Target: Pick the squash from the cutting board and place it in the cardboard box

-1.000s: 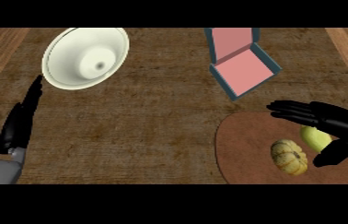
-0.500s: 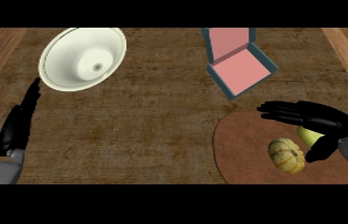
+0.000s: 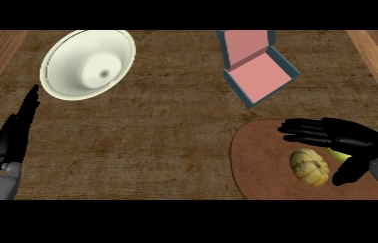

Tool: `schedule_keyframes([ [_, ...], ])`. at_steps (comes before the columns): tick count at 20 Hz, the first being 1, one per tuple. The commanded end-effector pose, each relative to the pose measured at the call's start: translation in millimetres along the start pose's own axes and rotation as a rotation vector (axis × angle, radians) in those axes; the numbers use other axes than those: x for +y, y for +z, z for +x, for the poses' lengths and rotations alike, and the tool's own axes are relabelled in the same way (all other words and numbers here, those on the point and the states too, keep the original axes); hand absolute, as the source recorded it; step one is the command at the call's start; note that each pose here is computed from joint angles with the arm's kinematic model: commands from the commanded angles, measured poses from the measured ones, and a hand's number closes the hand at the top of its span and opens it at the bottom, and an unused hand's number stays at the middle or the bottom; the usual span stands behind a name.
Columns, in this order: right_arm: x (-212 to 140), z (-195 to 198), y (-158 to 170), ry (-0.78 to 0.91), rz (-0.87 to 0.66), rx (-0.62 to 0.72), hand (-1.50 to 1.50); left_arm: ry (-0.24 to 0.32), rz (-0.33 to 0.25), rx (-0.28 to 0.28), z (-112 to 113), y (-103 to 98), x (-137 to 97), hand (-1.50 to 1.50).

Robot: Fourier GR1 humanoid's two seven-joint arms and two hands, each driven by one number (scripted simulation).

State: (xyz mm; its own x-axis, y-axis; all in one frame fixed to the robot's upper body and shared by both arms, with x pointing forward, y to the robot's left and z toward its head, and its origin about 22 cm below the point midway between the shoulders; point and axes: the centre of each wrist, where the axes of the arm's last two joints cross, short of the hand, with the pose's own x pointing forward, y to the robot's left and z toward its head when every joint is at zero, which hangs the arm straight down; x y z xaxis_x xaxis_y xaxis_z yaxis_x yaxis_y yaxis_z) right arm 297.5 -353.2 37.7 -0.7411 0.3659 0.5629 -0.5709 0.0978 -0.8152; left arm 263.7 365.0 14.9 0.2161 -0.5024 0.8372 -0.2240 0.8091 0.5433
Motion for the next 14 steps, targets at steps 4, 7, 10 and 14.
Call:
schedule_keyframes([
  [4, -4, 7, 10, -0.081, 0.064, -0.136, -1.50, 0.019, -0.013, -0.009, 14, 0, -9, 0.00],
  [7, 16, 22, 8, -0.020, 0.130, -0.078, -1.50, 0.013, 0.010, 0.009, 0, 2, -9, 0.00],
  [10, 10, 19, -7, -0.027, 0.153, -0.023, -1.50, 0.004, -0.004, 0.000, -2, -3, 3, 0.00],
  [14, 37, 13, -13, -0.041, 0.134, -0.007, -1.50, -0.002, 0.015, -0.007, 7, 14, -21, 0.00],
])
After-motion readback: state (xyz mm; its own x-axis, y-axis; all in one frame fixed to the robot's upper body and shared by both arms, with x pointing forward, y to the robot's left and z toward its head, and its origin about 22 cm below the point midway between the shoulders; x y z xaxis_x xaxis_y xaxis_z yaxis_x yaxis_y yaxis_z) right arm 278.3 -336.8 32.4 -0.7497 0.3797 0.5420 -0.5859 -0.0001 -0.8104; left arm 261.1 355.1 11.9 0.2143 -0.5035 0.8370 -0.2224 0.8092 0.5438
